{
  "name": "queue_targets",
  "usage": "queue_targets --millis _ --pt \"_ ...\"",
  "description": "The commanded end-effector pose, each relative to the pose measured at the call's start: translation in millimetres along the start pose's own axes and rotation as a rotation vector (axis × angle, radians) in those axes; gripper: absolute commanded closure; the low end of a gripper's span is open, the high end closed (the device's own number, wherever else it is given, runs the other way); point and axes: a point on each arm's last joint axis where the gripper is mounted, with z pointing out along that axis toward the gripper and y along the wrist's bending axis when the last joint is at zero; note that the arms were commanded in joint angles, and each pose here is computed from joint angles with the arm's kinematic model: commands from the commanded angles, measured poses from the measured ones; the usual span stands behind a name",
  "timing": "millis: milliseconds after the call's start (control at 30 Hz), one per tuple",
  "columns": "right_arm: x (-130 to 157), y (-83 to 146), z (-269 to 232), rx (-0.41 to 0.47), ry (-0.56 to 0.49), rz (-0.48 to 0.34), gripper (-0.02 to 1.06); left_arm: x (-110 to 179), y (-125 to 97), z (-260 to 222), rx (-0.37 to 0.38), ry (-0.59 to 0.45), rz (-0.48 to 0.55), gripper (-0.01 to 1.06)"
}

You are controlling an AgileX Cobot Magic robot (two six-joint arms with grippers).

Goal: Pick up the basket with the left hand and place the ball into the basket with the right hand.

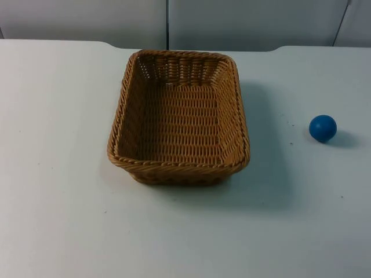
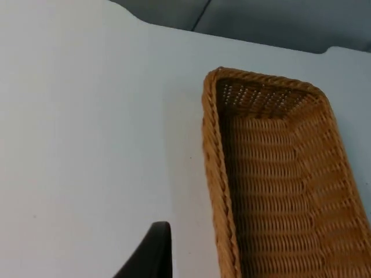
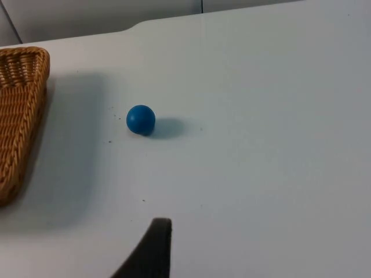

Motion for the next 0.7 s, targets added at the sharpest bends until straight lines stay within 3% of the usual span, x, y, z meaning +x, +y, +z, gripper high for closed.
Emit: queue_targets --millis 0,100,300,667 --pt "0.2 0.2 0.6 0.001 -0.009 0.004 0.00 -2.4 -9.1 13.3 0.016 -0.013 0.010 0.00" --pt "0.2 0.2 0.6 0.001 -0.009 0.004 0.00 0.0 -22.3 57.1 0.032 0.053 0.026 0.00" --pt "0.2 0.2 0.6 0.001 -0.009 0.004 0.00 2.6 -27.7 123.1 0.036 0.167 0.021 0.00" --pt "0.2 0.2 0.6 0.001 -0.009 0.004 0.00 11.6 -11.6 202.7 -0.044 0.333 0.069 0.00"
